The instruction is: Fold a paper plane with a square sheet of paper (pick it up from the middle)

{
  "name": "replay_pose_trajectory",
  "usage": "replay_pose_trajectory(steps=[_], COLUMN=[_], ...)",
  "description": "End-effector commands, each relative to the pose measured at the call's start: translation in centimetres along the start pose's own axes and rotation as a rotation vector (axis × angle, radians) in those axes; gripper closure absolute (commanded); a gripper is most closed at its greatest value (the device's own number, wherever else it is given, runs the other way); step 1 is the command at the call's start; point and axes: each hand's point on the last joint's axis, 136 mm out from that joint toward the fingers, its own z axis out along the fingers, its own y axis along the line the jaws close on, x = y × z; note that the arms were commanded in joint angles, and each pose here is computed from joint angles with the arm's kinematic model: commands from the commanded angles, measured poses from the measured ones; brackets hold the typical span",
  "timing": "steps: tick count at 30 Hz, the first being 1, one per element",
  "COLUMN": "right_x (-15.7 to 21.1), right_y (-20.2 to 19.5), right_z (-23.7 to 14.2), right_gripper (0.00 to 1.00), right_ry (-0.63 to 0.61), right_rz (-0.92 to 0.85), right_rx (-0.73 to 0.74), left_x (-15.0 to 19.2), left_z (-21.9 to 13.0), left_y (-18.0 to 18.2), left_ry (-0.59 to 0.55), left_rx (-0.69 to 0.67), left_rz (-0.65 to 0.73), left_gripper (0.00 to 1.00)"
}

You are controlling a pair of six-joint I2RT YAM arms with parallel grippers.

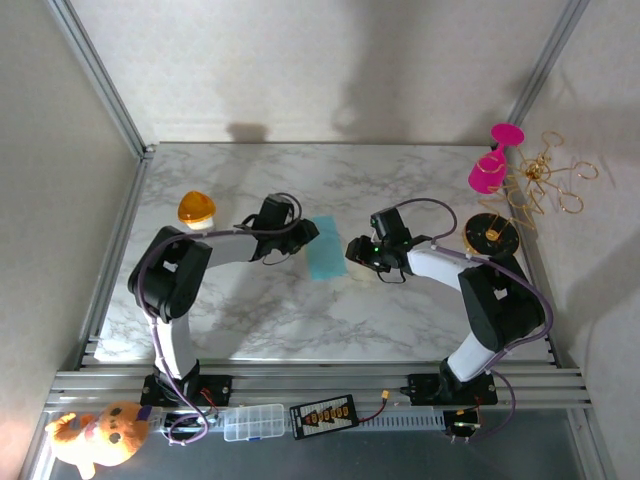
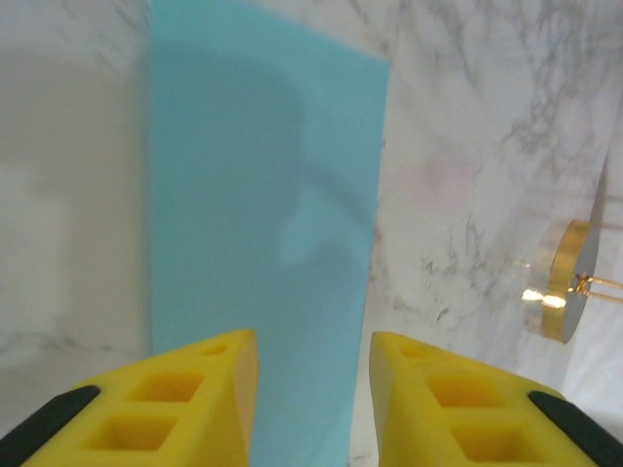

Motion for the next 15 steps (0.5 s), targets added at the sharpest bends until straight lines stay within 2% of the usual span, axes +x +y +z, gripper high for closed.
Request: replay_pose_trajectory(steps=[1, 15], right_x=[0.7, 2.6], right_y=[-0.3, 0.2], right_z=[0.2, 1.6], right_gripper=[0.55, 0.57], right_ry=[0.035, 0.161], right_rz=[0.039, 0.075], right_rx=[-0.013, -0.066], left_x=[0.3, 2.4], left_z=[1.0, 2.5], left_y=[1.4, 5.9], left_ry=[-0.018, 0.029], left_rx=[-0.06, -0.165], left_rz=[-0.017, -0.029], left_gripper=[0.67, 0.7])
